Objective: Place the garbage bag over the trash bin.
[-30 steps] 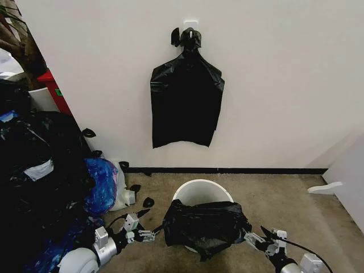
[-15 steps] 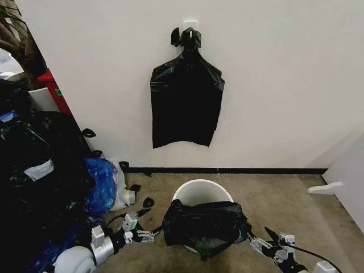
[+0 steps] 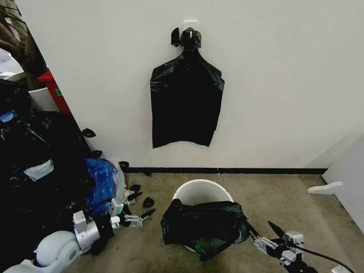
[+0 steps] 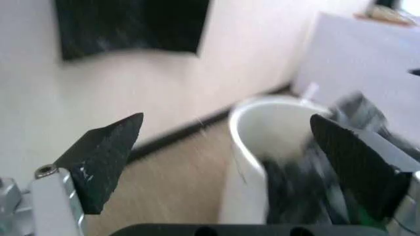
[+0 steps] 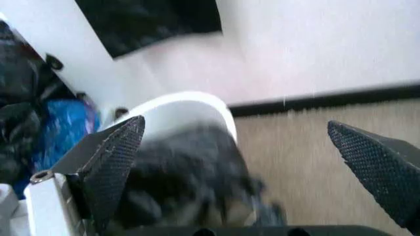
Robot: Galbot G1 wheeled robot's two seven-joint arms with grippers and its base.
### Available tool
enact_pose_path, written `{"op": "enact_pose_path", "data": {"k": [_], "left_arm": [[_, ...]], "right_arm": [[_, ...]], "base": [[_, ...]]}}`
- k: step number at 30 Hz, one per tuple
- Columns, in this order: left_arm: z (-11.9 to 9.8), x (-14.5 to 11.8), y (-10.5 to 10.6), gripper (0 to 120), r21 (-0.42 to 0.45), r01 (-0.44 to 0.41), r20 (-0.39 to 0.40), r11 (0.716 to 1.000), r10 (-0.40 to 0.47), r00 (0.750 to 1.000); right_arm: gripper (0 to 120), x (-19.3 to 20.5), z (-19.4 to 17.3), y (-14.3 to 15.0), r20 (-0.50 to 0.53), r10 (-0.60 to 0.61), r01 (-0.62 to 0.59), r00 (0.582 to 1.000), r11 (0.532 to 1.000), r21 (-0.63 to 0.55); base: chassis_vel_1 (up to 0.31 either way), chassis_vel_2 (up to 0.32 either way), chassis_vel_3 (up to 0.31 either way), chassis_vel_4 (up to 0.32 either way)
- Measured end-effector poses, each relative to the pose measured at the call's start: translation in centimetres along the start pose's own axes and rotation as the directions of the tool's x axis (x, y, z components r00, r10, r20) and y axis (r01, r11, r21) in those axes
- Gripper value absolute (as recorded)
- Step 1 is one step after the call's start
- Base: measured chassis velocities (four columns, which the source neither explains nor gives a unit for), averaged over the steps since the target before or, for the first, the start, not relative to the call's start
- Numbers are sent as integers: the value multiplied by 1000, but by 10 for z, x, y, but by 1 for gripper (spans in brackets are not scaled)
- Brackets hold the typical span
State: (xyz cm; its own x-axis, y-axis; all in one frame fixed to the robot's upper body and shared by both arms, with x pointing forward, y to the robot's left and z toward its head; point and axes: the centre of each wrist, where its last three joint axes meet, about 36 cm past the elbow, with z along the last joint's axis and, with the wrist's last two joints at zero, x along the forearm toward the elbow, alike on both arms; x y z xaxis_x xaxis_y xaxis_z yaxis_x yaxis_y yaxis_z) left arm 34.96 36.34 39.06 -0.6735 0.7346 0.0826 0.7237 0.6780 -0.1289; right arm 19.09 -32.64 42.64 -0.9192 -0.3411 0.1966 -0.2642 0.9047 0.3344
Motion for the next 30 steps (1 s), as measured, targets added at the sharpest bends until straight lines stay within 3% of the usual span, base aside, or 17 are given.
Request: {"op": "enact_pose_path", "data": {"k": [3, 6, 8, 10, 12, 16, 22, 30], "left_arm": [[-16, -14, -15, 100, 4, 118, 67, 993, -118, 991], [-30, -27, -38, 100, 37, 268, 116, 963, -271, 956], [-34, -30, -47, 100, 53, 302, 124, 952, -307, 944], [-46, -41, -75, 100, 89, 402, 119, 911, -411, 904], [-52, -44, -86, 100, 106, 438, 103, 892, -448, 888], [-61, -45, -99, 100, 117, 466, 82, 877, -476, 875], [-65, -51, -107, 100, 105, 439, 37, 892, -445, 895], [-69, -55, -116, 100, 91, 424, 17, 901, -428, 904]], "right_arm": [[100, -15, -38, 9, -2, -17, 17, 1000, 1000, -1], [100, -36, -82, 21, -75, 8, -10, 997, 1000, -26], [100, -43, -94, 24, -100, 12, -15, 995, 1000, -26], [100, -73, -134, 29, -139, -7, 7, 990, 1000, 5], [100, -84, -147, 28, -173, -30, 35, 984, 999, 25], [100, -100, -156, 25, -187, -51, 65, 981, 996, 66], [100, -123, -168, 5, -212, -39, 74, 976, 985, 156], [100, -145, -190, -23, -339, -40, 143, 940, 948, 284]], "base": [[0, 0, 0, 0], [0, 0, 0, 0], [0, 0, 0, 0], [0, 0, 0, 0], [0, 0, 0, 0], [0, 0, 0, 0], [0, 0, 0, 0], [0, 0, 0, 0]]}}
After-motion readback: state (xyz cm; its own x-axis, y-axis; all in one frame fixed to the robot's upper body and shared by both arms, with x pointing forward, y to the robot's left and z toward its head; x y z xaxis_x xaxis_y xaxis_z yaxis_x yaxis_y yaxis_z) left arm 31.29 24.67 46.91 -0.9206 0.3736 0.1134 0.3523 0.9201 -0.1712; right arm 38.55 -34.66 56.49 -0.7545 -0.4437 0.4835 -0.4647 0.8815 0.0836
